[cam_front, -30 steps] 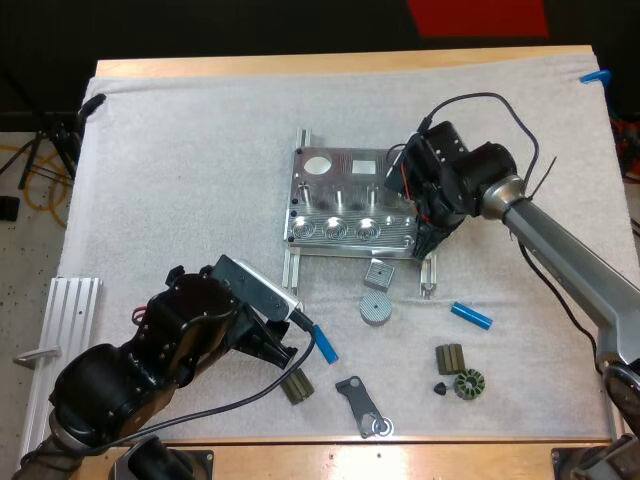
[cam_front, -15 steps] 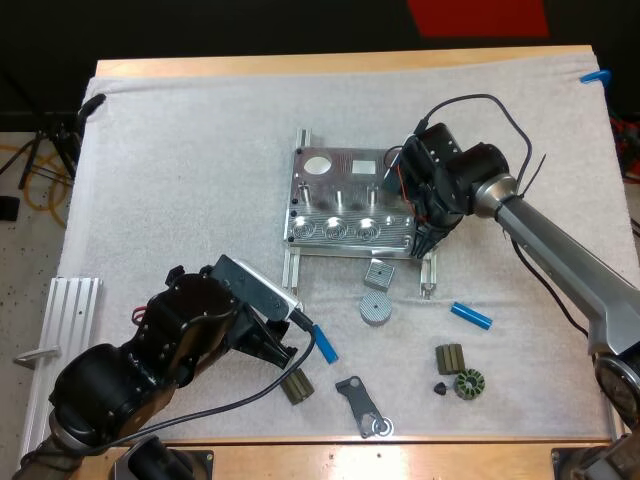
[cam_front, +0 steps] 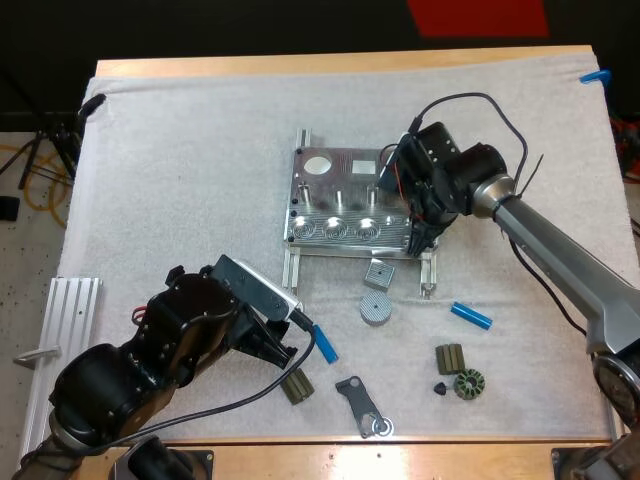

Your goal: Load cells from right to left

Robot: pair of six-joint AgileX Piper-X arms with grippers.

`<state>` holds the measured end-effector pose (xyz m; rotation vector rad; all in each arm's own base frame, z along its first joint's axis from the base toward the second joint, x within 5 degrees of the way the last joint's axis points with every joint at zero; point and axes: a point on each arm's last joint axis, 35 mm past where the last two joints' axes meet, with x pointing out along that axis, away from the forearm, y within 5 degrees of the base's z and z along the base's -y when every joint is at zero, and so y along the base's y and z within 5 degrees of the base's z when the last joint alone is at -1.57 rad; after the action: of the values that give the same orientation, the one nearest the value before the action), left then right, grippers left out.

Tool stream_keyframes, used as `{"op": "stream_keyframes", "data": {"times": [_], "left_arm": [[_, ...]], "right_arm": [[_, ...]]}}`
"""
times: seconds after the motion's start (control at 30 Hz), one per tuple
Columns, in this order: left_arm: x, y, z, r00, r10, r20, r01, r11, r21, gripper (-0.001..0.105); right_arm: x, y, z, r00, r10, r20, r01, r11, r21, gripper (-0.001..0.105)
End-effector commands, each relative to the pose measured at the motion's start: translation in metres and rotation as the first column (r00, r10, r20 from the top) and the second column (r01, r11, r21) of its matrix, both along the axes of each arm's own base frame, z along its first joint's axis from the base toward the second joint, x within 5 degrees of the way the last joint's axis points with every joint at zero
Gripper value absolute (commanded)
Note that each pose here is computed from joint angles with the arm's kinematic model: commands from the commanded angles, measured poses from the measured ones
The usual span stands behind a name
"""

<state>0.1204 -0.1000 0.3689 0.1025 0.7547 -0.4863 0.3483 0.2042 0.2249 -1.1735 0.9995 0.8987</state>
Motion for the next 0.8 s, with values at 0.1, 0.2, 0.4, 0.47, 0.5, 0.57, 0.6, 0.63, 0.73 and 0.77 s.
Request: {"op": "stream_keyframes", "data": {"times": [0.1,0.2,0.4,0.47,0.5,0.57,0.6,0.63,0.73,0.77], "left_arm": [[0.0,0.001,0.003,1.0,0.003,0.014,-0.003,1.0,-0.011,0.067],[0.0,0.001,0.003,1.0,0.003,0.014,-0.003,1.0,-0.011,0.067],[0.0,0.001,0.003,1.0,0.003,0.014,-0.003,1.0,-0.011,0.067],[0.0,0.001,0.003,1.0,0.003,0.014,-0.003,1.0,-0.011,0.067],[0.0,0.001,0.003,1.0,0.003,0.014,-0.003,1.0,-0.011,0.067],[0.0,0.001,0.003,1.0,0.003,0.014,-0.003,1.0,-0.011,0.067],[0.0,0.001,0.003,1.0,0.003,0.014,-0.003,1.0,-0.011,0.067],[0.0,0.001,0.003,1.0,0.003,0.014,-0.003,1.0,-0.011,0.067],[0.0,0.001,0.003,1.0,0.003,0.014,-0.003,1.0,-0.011,0.067],[0.0,0.001,0.003,1.0,0.003,0.014,-0.003,1.0,-0.011,0.067]], "right_arm": [[0.006,0.001,-0.004,0.999,0.003,0.032,-0.002,1.0,-0.025,0.004],[0.006,0.0,-0.004,0.999,-0.006,0.047,0.008,0.999,-0.049,0.004],[0.007,0.0,-0.004,0.999,-0.009,0.054,0.013,0.998,-0.061,0.004],[0.006,-0.001,-0.003,0.998,-0.012,0.054,0.016,0.998,-0.061,0.005],[0.006,-0.001,-0.002,0.998,-0.025,0.057,0.028,0.998,-0.055,0.008],[0.005,-0.001,0.001,0.998,-0.032,0.057,0.035,0.999,-0.042,0.018],[0.004,-0.001,0.003,0.998,-0.035,0.055,0.037,0.999,-0.026,0.027],[0.004,-0.001,0.004,0.998,-0.037,0.052,0.038,0.999,-0.015,0.031],[0.003,-0.001,0.009,0.997,-0.059,0.047,0.058,0.998,0.026,0.045],[0.003,-0.001,0.009,0.997,-0.062,0.049,0.061,0.998,0.028,0.045]]}}
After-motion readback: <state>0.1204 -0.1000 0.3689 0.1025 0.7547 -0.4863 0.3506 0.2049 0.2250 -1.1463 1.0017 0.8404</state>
